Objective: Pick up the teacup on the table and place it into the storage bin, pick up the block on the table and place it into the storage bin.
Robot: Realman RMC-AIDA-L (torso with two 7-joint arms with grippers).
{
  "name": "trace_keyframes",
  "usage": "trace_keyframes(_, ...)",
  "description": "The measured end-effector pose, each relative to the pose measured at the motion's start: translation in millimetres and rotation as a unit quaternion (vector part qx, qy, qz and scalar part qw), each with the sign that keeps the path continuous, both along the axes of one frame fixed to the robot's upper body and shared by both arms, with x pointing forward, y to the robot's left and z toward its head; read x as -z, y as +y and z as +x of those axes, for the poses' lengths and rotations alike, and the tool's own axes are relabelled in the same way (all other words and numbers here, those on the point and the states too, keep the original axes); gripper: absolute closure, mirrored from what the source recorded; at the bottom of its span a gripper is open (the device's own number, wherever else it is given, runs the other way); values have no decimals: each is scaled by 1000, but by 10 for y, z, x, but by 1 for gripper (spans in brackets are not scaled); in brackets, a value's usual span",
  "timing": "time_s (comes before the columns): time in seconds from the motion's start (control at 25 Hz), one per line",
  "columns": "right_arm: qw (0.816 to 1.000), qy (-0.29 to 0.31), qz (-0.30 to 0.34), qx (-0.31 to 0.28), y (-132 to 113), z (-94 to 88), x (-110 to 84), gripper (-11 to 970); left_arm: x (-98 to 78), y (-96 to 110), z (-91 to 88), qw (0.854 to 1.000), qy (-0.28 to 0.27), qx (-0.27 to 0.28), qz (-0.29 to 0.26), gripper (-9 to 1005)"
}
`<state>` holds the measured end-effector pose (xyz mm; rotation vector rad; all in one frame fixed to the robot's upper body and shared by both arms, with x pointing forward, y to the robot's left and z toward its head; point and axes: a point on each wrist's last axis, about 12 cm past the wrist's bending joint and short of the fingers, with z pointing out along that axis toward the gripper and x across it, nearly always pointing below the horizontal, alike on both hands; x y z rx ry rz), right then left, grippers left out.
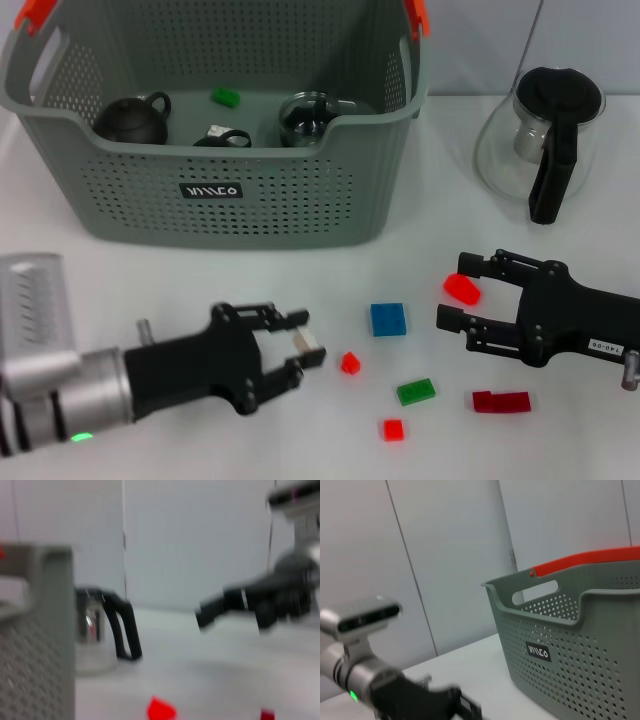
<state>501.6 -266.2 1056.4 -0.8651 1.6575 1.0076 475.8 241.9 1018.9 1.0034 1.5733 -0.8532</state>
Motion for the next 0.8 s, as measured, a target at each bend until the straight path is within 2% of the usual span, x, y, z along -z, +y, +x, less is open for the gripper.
trace_keyframes(0.24,1000,-1,0,-2,5,9,-6,140,-411,302,104,995,7,-11,-97,547)
trace_keyframes(0.44,1000,-1,0,-3,14,11,-7,140,-901,555,320,985,16,-3,-172,531)
trace_keyframes(0.52,1000,-2,1,-3,18,15,-12,140,-1106,623,458,983,35,-4,-180,524)
trace_keyframes(0.56,1000,-2,1,-3,20,15,-12,140,-1106,623,458,983,35,-4,-180,521)
trace_keyframes(0.6,1000,-2,1,-4,22,17,-13,140,-1198,641,531,982,49,-5,-180,518)
trace_keyframes(0.64,1000,-3,2,-4,26,19,-15,140,-1462,657,750,982,71,-11,-173,515)
trace_keyframes(0.8,1000,-3,3,-5,37,24,-18,139,-1778,628,1066,984,92,-41,-144,502)
